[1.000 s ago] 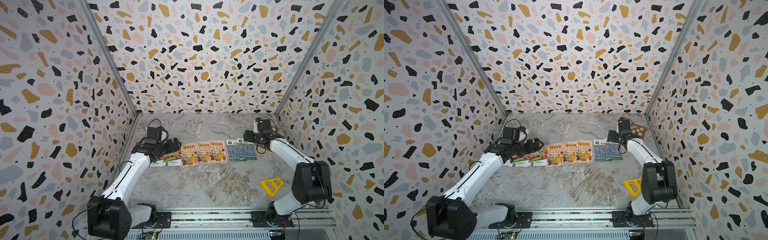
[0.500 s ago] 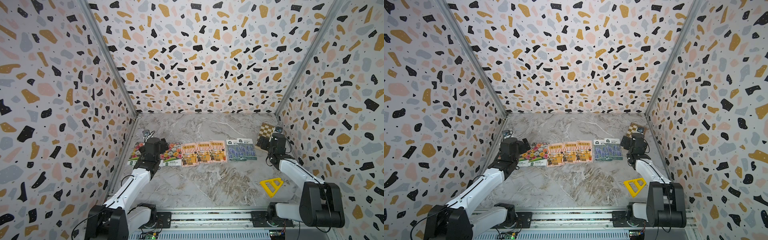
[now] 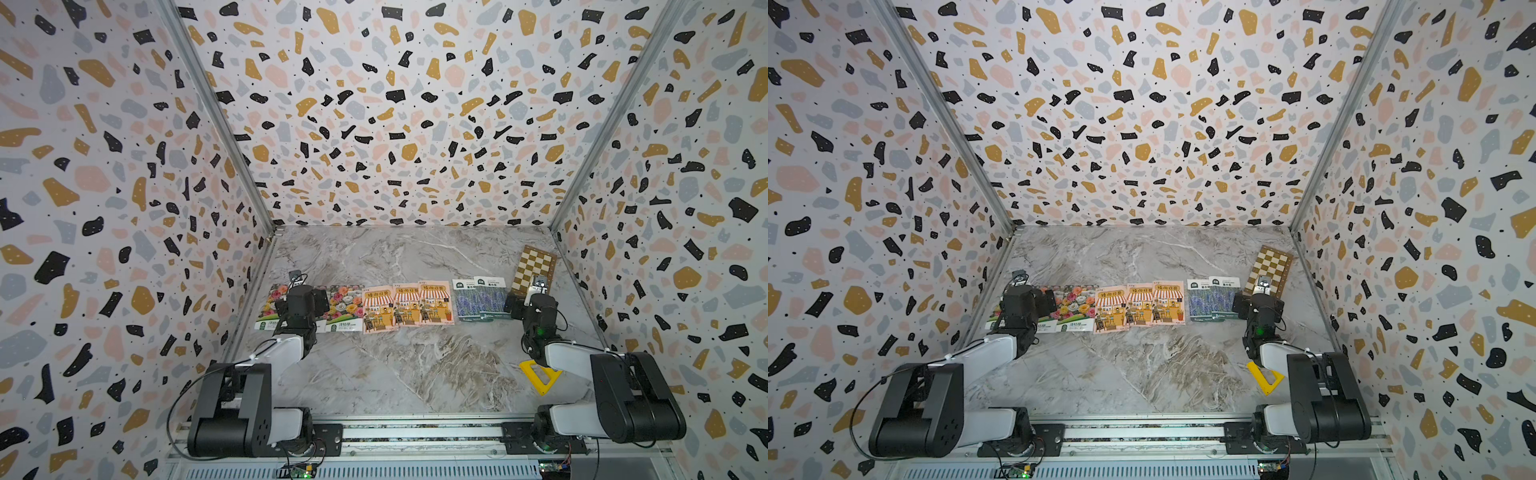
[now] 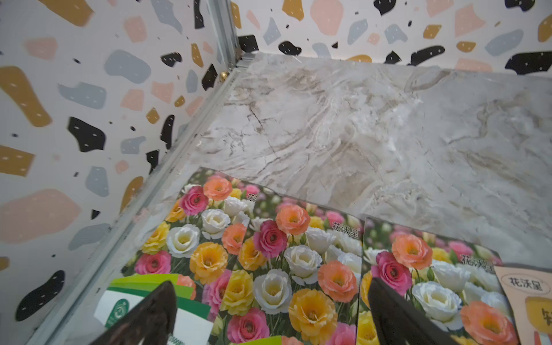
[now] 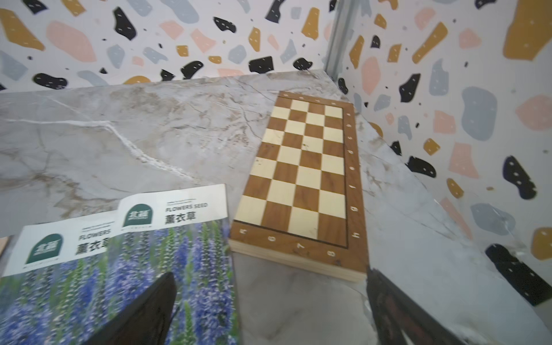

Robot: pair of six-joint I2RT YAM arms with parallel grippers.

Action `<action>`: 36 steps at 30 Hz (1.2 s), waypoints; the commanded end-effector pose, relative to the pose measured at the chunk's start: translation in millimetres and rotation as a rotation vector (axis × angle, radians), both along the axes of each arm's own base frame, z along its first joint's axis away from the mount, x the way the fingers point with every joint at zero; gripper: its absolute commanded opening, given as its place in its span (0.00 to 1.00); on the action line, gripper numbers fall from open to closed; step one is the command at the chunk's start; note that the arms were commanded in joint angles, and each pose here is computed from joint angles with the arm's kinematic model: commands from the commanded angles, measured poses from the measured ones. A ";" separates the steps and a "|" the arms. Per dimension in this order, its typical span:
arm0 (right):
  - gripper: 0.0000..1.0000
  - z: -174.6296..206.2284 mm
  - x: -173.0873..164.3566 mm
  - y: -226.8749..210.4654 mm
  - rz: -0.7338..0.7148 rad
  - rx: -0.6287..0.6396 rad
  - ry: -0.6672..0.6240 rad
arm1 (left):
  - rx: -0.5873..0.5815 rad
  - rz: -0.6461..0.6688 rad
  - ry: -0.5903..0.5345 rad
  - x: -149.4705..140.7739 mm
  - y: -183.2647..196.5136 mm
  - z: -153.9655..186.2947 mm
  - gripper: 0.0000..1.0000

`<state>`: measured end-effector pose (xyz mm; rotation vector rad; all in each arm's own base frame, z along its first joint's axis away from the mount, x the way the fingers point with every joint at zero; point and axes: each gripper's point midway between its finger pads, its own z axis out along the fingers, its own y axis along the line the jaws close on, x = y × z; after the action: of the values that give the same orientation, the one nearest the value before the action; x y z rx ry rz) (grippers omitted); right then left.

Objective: Arrange the seed packets in a row
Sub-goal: Reset both arms

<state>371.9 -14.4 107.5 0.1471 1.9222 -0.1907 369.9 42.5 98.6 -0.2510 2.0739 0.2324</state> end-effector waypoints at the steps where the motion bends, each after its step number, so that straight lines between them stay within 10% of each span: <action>1: 1.00 23.0 2.7 6.2 0.039 -0.035 -0.134 | -0.026 -0.180 -0.093 12.5 -26.0 8.9 0.99; 36: 1.00 14.2 -3.8 24.4 0.177 -0.027 -0.192 | -0.030 -0.280 -0.133 7.0 -41.5 -2.3 0.99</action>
<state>362.6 10.5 109.9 -0.0262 1.7682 -0.0793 372.2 -2.5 86.7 0.0210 1.9953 0.0029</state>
